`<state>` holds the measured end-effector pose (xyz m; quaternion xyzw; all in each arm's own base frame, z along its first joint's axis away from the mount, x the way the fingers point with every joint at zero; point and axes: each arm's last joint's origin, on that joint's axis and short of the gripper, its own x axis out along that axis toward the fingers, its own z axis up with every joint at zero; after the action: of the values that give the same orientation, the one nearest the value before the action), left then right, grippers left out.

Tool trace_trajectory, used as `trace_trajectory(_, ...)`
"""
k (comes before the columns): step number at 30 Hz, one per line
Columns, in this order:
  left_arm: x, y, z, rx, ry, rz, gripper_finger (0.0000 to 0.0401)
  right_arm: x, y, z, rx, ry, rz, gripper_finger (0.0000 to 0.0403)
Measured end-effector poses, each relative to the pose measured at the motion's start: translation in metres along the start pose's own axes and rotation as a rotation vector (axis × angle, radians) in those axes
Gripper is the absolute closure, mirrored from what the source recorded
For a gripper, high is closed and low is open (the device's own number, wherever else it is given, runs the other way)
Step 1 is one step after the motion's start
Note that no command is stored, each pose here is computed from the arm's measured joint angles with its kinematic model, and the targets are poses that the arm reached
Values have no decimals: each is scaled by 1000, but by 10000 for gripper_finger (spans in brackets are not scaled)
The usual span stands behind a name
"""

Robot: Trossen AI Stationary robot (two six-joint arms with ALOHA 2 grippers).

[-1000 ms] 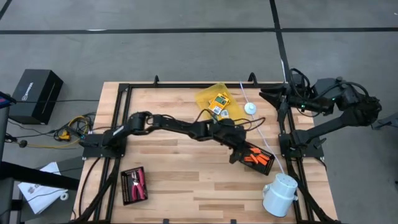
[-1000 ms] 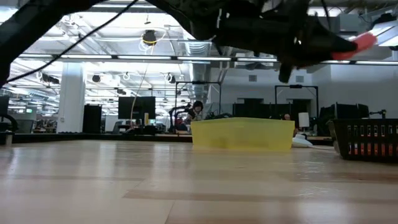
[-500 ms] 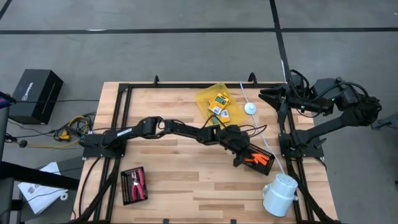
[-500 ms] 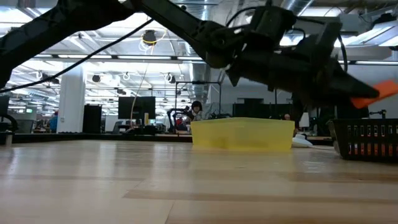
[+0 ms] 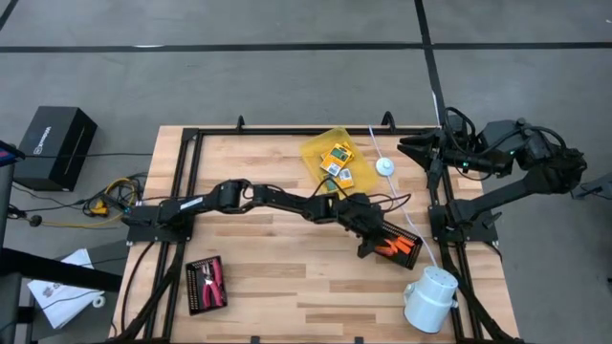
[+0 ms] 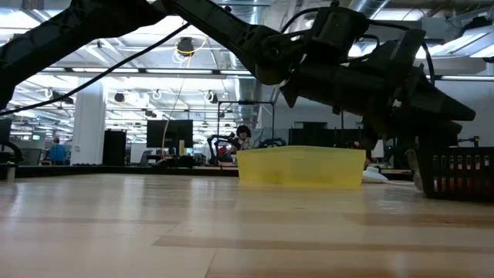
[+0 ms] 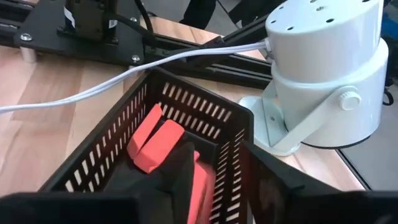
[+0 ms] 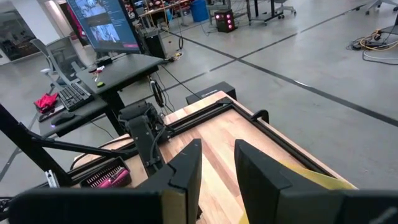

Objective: Pick & Place School Supplies
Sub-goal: Put the orange eraser into the right black bin, then return to Home Position

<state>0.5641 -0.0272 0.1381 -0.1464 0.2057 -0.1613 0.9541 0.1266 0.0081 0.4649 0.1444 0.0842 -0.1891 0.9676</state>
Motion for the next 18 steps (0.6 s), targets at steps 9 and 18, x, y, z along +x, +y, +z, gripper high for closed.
trace_trajectory(9,-11,-7,19,-18,-34,-4,237,0,1,2,-6,-15,6,315)
trace_trajectory(18,-122,-34,130,190,-92,72,268,-9,10,21,-78,-209,106,315)
